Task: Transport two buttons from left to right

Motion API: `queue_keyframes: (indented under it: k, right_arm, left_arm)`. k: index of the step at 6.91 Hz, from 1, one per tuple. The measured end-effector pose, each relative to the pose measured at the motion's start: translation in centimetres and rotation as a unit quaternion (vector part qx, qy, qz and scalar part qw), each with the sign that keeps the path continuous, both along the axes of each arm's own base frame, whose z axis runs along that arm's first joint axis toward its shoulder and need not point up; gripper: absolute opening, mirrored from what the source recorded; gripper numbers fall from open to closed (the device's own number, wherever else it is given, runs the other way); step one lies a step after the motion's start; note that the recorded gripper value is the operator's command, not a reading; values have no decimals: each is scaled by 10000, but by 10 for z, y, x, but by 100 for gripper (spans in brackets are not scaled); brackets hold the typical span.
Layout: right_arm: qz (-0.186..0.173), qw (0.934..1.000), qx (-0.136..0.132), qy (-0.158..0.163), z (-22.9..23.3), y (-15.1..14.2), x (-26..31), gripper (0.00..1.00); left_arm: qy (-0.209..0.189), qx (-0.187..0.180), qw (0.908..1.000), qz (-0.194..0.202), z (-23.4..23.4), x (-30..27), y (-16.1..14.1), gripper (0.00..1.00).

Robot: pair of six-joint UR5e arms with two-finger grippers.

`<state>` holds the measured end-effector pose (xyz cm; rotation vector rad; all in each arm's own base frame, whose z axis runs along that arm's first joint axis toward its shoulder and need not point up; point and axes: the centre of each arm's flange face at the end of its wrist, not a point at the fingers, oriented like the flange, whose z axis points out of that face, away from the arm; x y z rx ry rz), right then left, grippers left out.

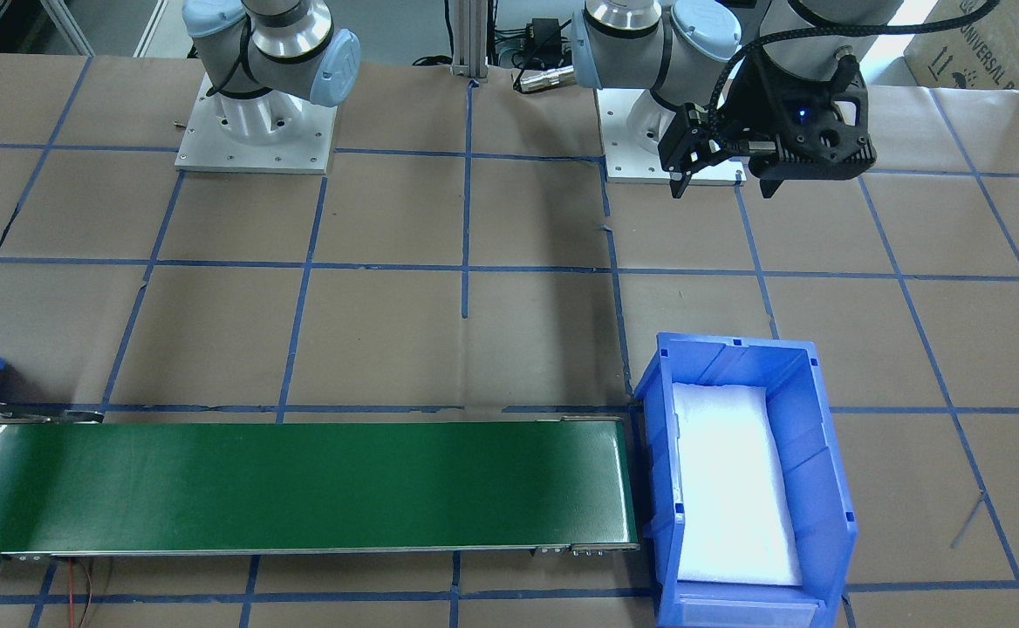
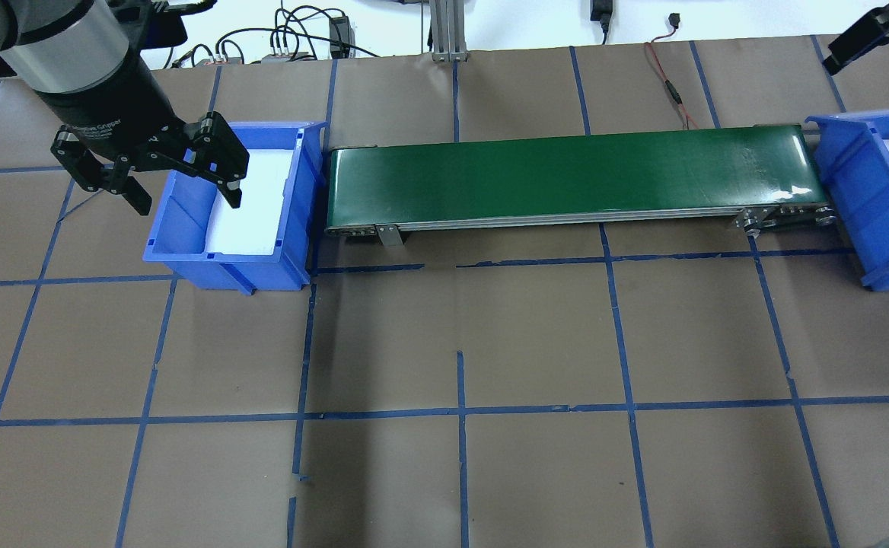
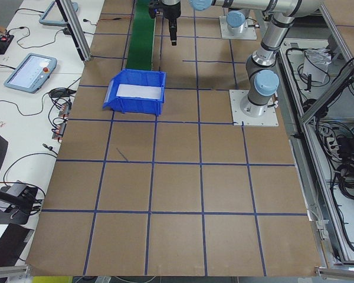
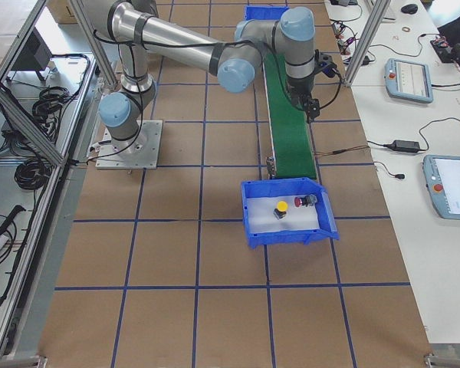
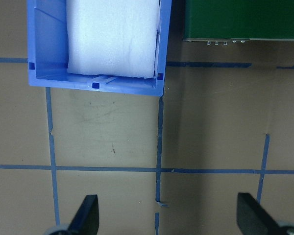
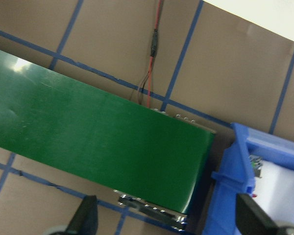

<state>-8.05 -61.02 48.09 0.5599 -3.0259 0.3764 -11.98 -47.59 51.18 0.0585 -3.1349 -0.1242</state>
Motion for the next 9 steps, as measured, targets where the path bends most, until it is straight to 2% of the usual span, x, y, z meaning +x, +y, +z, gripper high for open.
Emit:
queue_keyframes:
  k: [2, 3, 6, 9]
  right_arm:
    - [-777, 9957, 393, -311, 7, 25, 69, 100]
    - [-1034, 9931, 489, -254, 7, 35, 94, 100]
    - [-1493, 9874, 516, 30, 9, 51, 165, 100]
    - [-1829, 9818, 513, -41, 10, 62, 205, 100]
  left_arm:
    - [1, -1, 10000, 0, 0, 0, 0, 100]
    - [4, -1, 10000, 0, 0, 0, 0, 100]
    - [2, -2, 10000, 0, 0, 0, 0, 100]
    - [-14, 0, 10000, -6, 0, 0, 0, 100]
